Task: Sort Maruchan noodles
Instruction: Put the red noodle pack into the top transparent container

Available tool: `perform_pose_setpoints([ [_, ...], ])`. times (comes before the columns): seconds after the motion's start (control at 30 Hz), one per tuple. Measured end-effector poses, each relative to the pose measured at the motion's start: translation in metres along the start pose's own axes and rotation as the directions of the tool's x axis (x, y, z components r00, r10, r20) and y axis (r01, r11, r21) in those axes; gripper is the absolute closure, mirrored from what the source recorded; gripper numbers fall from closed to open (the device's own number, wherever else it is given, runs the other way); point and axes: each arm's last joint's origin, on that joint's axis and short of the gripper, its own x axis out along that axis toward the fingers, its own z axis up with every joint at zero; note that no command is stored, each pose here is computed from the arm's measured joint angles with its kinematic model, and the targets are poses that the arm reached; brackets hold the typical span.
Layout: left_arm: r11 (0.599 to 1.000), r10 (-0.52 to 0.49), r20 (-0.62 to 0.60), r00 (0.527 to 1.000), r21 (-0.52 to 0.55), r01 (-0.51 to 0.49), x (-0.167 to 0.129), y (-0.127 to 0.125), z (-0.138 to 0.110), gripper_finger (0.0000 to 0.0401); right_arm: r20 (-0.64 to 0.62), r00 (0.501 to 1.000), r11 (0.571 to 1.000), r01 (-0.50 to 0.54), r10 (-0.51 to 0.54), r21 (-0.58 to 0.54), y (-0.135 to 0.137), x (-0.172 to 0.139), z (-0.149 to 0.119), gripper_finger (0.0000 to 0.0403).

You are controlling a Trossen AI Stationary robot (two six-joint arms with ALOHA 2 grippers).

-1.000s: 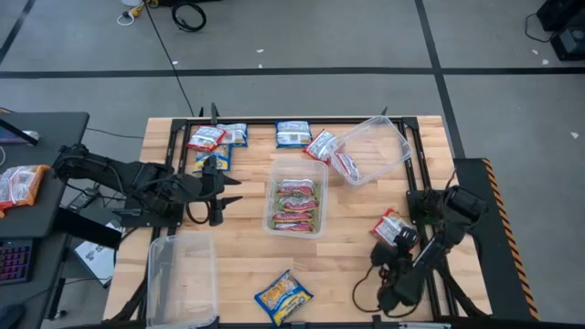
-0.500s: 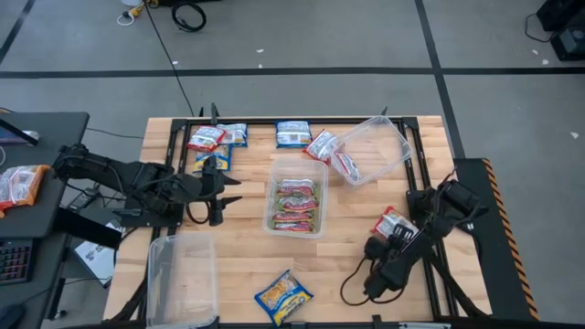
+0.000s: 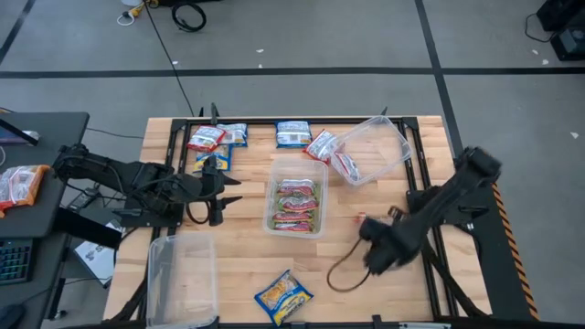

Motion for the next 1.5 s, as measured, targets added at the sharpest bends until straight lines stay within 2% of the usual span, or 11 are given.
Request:
perform_pose_setpoints([
  [0.1,1.0,0.0,0.0,1.0,0.001,0.0,0.0,0.0,0.0,0.0204,0.131,0.988,0.994,-0.092,0.083,0.066,-0.03,-0.026,0.012,0.04],
  [0.2,1.0,0.0,0.0,1.0,0.002,0.0,0.0,0.0,0.0,0.0204,0.274,0.952,0.98,-0.17,0.137,0.102,-0.063,-0.049,0.021,0.04],
  [0.37,1.0,0.001,-0.006,1.0,0.012,-0.001,0.0,0.0,-0.001,0.0204,0.462,0.869,0.952,-0.272,0.18,0.142,-0.112,-0.073,0.035,0.0401],
  [0.47,1.0,0.001,-0.005,1.0,0.012,-0.001,0.0,0.0,-0.001,0.0204,0.553,0.806,0.934,-0.332,0.21,0.13,-0.135,-0.085,0.042,0.0401],
  [0.6,1.0,0.0,0.003,1.0,0.008,0.0,0.0,0.0,0.0,0.0204,0.648,0.738,0.925,-0.355,0.19,0.133,-0.164,-0.095,0.049,0.0402],
  [0.7,1.0,-0.001,0.007,1.0,0.006,0.001,0.0,0.0,0.001,0.0204,0.652,0.75,0.932,-0.304,0.107,0.196,-0.184,-0.094,0.051,0.0402],
  [0.83,1.0,-0.001,0.007,1.0,-0.003,0.001,0.0,0.0,0.001,0.0204,0.599,0.8,0.932,-0.214,-0.004,0.292,-0.204,-0.083,0.056,0.0402],
  [0.93,1.0,-0.001,0.008,1.0,-0.006,0.001,0.0,0.0,0.001,0.0204,0.544,0.838,0.926,-0.17,-0.045,0.338,-0.21,-0.07,0.064,0.0402],
  [1.27,1.0,0.001,-0.002,1.0,0.0,-0.001,0.0,0.0,0.0,0.0204,0.407,0.911,0.907,-0.229,0.07,0.355,-0.206,-0.002,0.097,0.0402],
  [1.5,1.0,0.002,-0.009,1.0,0.004,-0.002,0.0,0.0,-0.001,0.0204,0.332,0.941,0.909,-0.187,0.057,0.374,-0.206,0.028,0.101,0.04],
])
